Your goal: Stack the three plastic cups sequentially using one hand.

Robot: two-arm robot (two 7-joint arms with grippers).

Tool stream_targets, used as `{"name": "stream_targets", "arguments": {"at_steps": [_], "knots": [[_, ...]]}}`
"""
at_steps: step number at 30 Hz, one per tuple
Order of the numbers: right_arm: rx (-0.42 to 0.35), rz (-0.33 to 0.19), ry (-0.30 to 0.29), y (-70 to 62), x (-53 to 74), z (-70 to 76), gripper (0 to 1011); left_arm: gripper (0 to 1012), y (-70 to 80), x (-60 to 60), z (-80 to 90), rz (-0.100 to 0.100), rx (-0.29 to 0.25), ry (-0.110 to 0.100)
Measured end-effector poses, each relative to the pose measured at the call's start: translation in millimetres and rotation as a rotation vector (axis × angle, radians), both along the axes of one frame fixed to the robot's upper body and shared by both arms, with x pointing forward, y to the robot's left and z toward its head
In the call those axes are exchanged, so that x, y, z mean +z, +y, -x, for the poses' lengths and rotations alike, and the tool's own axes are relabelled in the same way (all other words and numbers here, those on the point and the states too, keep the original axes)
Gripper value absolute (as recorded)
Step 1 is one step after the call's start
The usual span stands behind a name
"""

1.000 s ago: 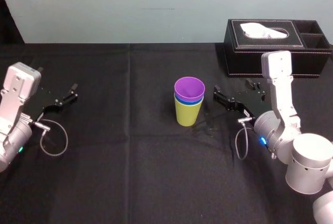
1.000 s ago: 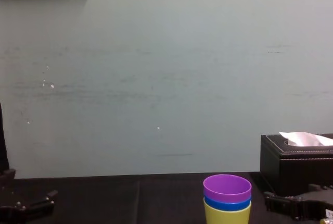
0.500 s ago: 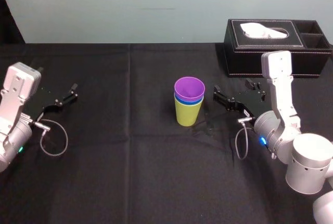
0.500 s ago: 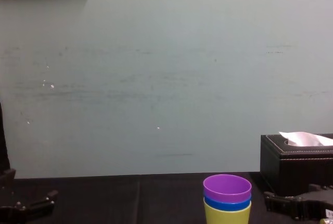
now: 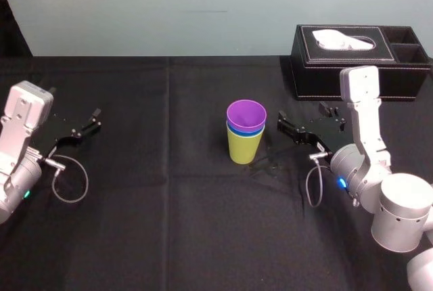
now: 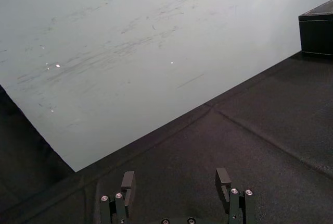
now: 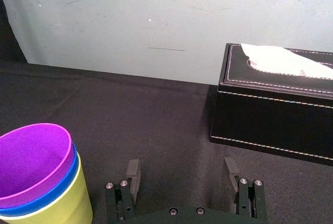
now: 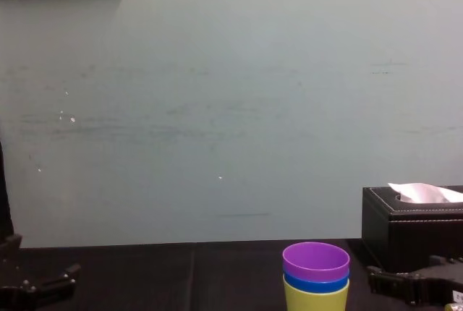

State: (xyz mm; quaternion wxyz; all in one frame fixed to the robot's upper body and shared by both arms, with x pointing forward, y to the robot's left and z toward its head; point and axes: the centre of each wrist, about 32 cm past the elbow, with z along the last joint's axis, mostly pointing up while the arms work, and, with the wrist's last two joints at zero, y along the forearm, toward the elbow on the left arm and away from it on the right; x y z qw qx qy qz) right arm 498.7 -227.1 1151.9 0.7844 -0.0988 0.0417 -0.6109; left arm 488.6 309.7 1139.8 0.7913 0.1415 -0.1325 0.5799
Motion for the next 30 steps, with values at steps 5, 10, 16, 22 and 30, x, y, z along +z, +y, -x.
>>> {"name": "stream_targets", "arguments": {"at_steps": [5,10,16,22,30], "knots": [[0.000,0.000,0.000,0.0,0.0,0.0,1004,1011,0.0,0.0,0.0,0.000,0.000,0.000],[0.000,0.000,0.000,0.0,0.0,0.0,1004,1011,0.0,0.0,0.0,0.000,0.000,0.000],[0.000,0.000,0.000,0.0,0.0,0.0,1004,1011,0.0,0.0,0.0,0.000,0.000,0.000],[0.000,0.000,0.000,0.0,0.0,0.0,1004,1011,0.0,0.0,0.0,0.000,0.000,0.000],[0.000,0.000,0.000,0.0,0.0,0.0,1004,1012,0.0,0.0,0.0,0.000,0.000,0.000]]}}
